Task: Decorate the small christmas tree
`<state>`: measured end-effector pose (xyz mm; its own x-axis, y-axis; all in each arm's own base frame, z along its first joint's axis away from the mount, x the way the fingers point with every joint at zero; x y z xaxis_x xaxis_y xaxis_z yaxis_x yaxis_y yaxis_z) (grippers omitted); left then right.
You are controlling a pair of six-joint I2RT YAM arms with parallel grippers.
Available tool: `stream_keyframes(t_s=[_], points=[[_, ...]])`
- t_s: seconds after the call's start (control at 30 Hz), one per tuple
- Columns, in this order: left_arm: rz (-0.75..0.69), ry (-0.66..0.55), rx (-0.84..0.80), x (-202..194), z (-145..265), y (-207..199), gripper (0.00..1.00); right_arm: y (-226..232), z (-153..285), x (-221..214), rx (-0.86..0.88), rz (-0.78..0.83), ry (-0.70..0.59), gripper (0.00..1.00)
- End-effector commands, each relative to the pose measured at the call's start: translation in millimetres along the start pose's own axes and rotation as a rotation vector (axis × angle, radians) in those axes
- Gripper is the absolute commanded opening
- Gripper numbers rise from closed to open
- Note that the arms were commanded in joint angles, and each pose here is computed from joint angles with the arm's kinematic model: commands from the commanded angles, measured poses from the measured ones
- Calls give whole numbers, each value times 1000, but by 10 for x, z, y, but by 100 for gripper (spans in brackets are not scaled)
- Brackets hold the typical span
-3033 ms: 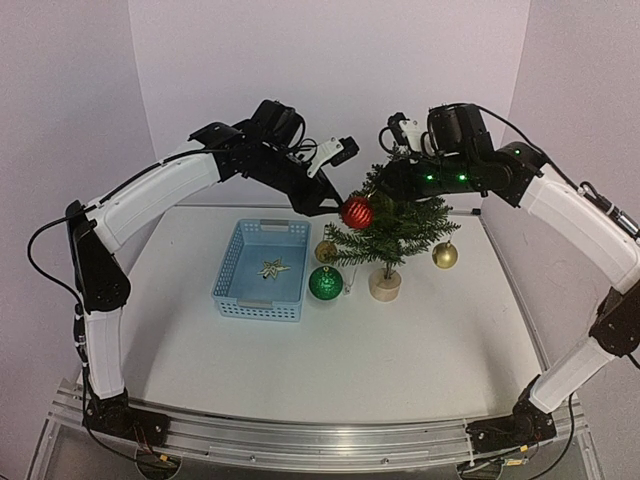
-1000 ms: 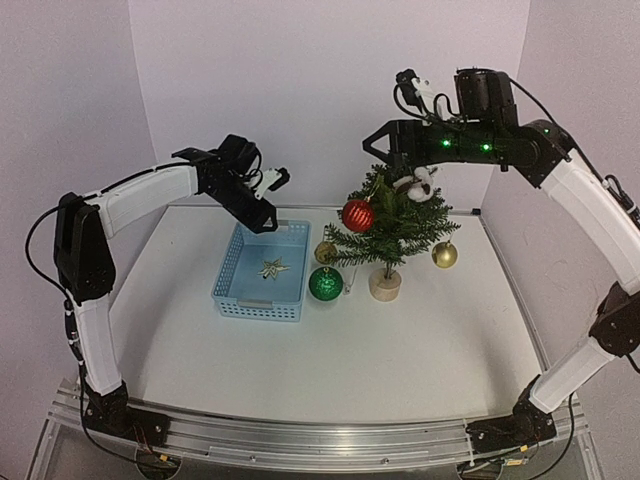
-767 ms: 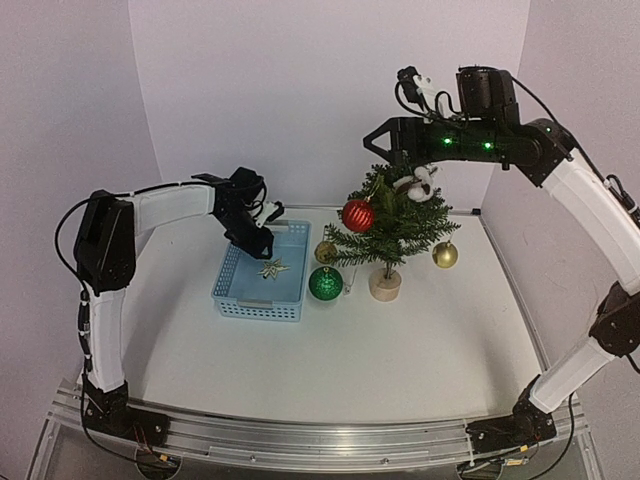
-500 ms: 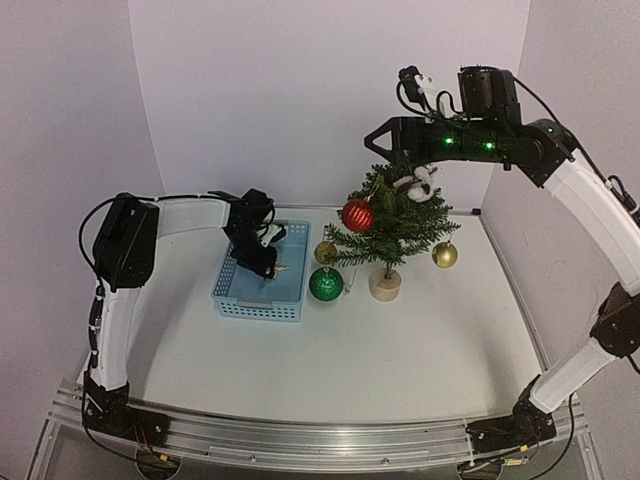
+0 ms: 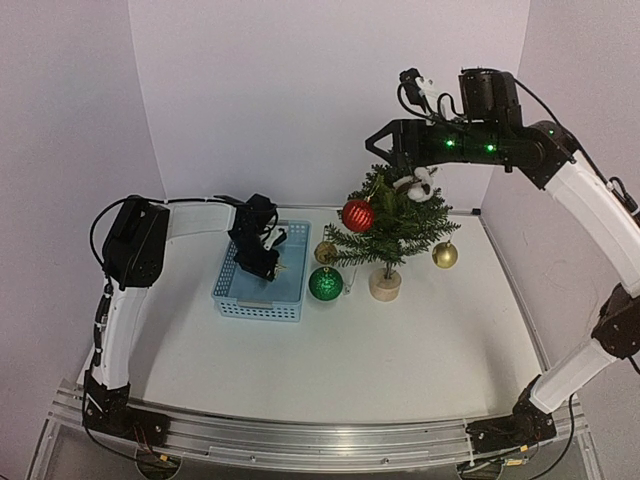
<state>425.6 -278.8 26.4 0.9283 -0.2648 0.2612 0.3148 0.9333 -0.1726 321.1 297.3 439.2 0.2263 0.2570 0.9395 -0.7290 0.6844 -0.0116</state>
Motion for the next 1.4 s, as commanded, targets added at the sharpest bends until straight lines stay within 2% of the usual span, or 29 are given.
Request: stream_keyframes(t_s=[0.0,0.17,0.3,0.33,0.5,0.63,1.0,1.07,1.13,1.27,1.37], points=[[1,-19,2,94,-26,-17,27,5,170,157,0,4,-63,77],[-4,-20,5,112,-53,-12,19,10,177,161,3,3,-65,77],[0,-25,10,114,-60,-1,2,18,183,175,8,2,-70,77],[1,-31,11,125,-55,3,0,20,183,176,8,3,-70,77],[6,-82,0,241,81,-24,0,22,183,181,11,-2,-72,77],[-8,-182,-14,444,413,-58,0,19,204,208,8,-14,-79,77],[-149,-484,-46,925,1883,-295,0,34,242,556,32,-112,-158,78],[-190,-572,-59,1007,2266,-383,0,39,217,630,41,-145,-172,78],[-255,-695,-71,1087,2744,-535,0,35,159,699,46,-172,-183,83],[-397,-932,-73,1157,3576,-973,0,22,-21,782,55,-222,-192,85],[-466,-1049,-81,1134,3992,-1323,0,42,-181,843,78,-257,-206,85]])
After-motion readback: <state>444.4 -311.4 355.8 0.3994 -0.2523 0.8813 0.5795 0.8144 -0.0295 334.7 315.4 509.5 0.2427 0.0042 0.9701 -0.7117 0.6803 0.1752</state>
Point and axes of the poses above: each gripper's point midway between its finger pads, its own z axis back along the fingers, its own y axis along the line the jaws close on, x = y × z, the point moved 1 cm from there along z, back along the fingers, and after that the axes turned 13 degrees about z, right-handed, at the moved point
